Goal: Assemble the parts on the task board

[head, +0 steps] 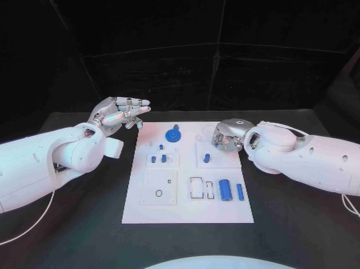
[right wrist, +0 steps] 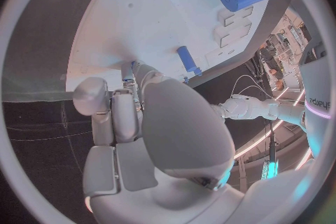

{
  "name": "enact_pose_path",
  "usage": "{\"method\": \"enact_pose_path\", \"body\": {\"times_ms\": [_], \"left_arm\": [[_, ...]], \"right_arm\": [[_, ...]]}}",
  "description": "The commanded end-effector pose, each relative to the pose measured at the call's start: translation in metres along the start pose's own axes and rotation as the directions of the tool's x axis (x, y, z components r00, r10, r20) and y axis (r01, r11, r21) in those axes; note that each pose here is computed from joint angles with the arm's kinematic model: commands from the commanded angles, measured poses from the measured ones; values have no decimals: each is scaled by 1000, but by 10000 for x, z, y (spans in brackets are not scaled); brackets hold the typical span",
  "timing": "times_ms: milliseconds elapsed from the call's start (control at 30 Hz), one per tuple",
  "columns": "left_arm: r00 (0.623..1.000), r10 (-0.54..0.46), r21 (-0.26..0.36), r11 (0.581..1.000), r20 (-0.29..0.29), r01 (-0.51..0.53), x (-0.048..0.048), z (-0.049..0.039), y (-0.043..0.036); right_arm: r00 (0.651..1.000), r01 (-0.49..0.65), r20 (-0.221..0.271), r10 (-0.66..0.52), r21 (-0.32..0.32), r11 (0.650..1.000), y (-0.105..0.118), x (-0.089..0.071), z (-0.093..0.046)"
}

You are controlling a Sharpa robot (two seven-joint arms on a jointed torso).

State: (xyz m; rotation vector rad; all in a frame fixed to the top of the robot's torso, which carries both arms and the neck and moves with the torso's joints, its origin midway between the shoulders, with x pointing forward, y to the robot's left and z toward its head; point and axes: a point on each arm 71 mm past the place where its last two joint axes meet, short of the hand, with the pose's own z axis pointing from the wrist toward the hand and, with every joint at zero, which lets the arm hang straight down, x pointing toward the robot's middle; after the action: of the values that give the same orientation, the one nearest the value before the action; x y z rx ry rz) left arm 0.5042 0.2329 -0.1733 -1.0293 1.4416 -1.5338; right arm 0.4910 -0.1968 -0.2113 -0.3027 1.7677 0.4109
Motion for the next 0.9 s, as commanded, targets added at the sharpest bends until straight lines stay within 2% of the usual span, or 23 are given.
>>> {"method": "enact_pose_path", "body": {"times_ms": [33, 667, 900], "left_arm": [[1000, -10, 2, 1000, -7, 10, 2, 1, -11], [1000, -17, 4, 1000, -24, 17, -33, 0, -9], [1000, -17, 8, 1000, -26, 18, -43, 1, -10]], "right_arm": [[1000, 30, -9, -30, 14, 999, 11, 37, -6], [997, 25, 75, -25, 1, 1000, 48, -40, -109], [996, 23, 91, -23, -1, 1000, 45, -57, -134]]}}
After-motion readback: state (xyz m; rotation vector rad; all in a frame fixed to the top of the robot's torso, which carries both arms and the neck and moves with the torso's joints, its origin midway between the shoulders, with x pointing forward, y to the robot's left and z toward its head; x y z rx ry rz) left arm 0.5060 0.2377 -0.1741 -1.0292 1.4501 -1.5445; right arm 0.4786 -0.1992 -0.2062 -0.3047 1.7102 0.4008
